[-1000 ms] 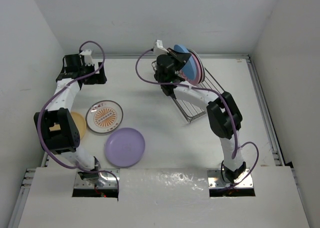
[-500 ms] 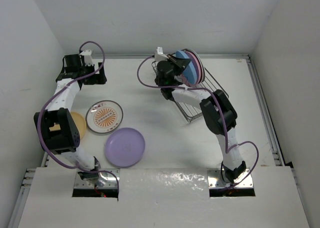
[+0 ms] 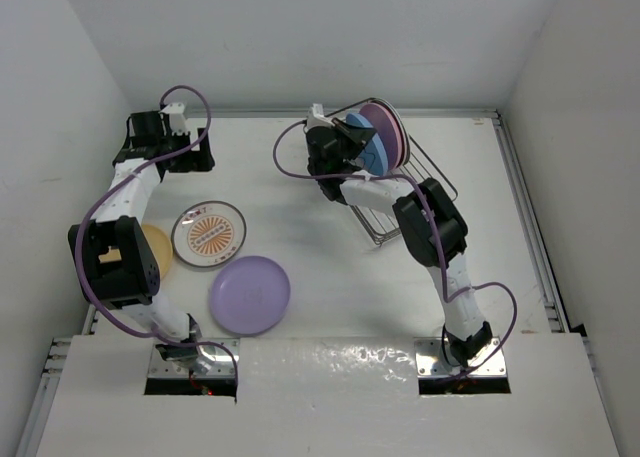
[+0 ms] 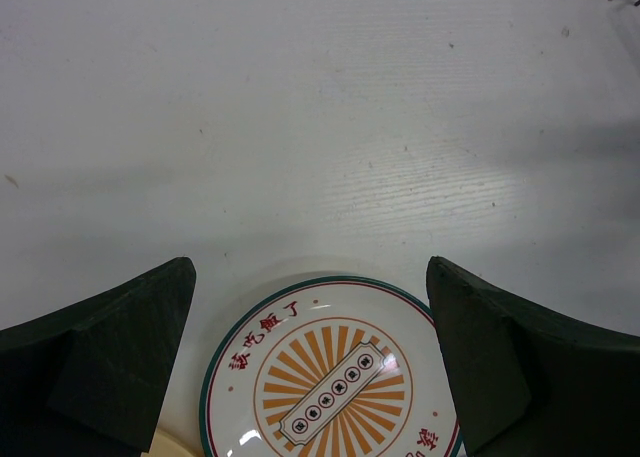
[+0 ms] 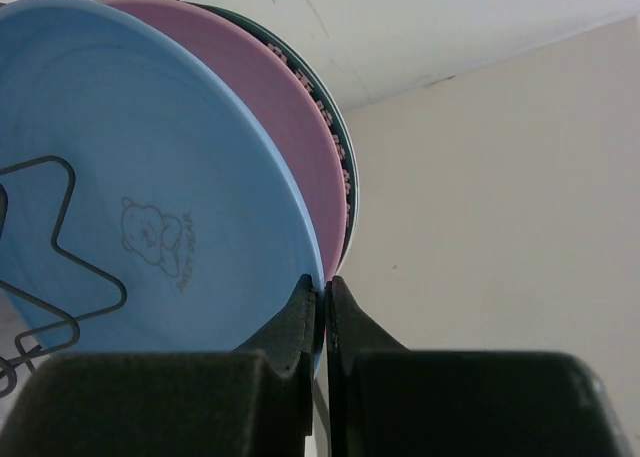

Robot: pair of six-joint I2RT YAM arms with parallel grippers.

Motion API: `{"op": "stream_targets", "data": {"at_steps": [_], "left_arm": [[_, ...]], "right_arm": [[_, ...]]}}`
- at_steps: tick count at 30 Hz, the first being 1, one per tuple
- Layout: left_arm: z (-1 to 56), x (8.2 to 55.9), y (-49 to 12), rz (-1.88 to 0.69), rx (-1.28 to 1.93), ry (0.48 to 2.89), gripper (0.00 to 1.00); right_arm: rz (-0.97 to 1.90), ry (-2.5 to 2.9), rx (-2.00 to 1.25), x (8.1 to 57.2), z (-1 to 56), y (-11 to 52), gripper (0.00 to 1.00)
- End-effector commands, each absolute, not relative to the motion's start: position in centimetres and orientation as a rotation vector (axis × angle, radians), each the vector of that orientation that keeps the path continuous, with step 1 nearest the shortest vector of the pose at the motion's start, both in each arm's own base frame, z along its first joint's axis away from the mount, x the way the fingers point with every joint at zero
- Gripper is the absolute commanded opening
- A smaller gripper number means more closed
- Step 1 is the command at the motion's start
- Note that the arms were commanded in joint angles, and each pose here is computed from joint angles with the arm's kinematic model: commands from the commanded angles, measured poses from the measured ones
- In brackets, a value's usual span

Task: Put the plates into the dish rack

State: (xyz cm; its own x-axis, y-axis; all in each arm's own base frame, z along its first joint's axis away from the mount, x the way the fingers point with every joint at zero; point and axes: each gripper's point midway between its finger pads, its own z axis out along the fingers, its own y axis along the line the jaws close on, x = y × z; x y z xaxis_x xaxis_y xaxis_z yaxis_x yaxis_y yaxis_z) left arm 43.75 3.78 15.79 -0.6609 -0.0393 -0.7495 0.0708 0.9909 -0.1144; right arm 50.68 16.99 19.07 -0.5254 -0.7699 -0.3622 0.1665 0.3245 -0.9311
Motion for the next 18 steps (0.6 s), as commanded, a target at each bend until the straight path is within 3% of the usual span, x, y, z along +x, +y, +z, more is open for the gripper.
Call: {"op": "stream_targets", "data": {"at_steps": [1,4,8,18], "left_arm": [[16.3,43.7,4.2,-0.152,0.029,2.267,0.97],[16.0,43.7,4.2,-0.154,0.028,2.274,0.97],[16.1,43.8,4.1,-0.168,0.025,2.268,0.97],[16.0,43.7,4.1,-0.170,0.028,2.274,0.97]], "right_arm": [[-1.262,1.724,-0.448,51.1,19.7,17.1,0.00],[-1.266,1.715,-0.413,50.7,20.6,16.8,0.00],[-1.335,1.666,-0.406,50.2,22.1,16.2,0.23],[-1.328,1.628,-0.379,49.3,24.5,15.6,0.34]]}}
